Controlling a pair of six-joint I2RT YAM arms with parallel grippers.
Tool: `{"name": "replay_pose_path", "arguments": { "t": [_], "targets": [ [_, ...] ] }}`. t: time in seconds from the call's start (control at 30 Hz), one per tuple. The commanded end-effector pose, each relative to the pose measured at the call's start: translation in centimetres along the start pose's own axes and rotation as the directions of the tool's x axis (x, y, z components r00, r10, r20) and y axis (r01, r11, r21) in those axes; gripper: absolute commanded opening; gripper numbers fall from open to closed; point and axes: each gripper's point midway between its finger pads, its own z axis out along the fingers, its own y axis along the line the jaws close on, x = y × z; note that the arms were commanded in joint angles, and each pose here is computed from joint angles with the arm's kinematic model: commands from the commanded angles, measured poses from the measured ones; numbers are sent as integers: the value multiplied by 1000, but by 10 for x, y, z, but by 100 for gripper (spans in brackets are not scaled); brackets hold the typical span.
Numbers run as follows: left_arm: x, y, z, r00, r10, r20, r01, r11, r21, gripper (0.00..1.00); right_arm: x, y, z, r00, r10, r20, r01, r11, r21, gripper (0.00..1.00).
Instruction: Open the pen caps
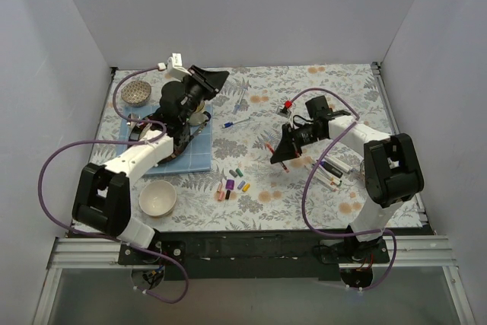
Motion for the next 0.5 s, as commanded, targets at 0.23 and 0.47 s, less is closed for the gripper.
{"name": "replay_pose_path", "arguments": {
  "t": [0.23, 0.47],
  "targets": [
    [120, 63, -124, 845, 49, -532, -231, 932, -281, 0, 5, -87, -84, 954, -101, -281, 266, 718, 644, 1],
    [162, 102, -175, 732, 88, -676, -412, 847, -336, 0, 35, -110, -116, 936, 22, -352, 260, 634, 729, 1]
  ]
}}
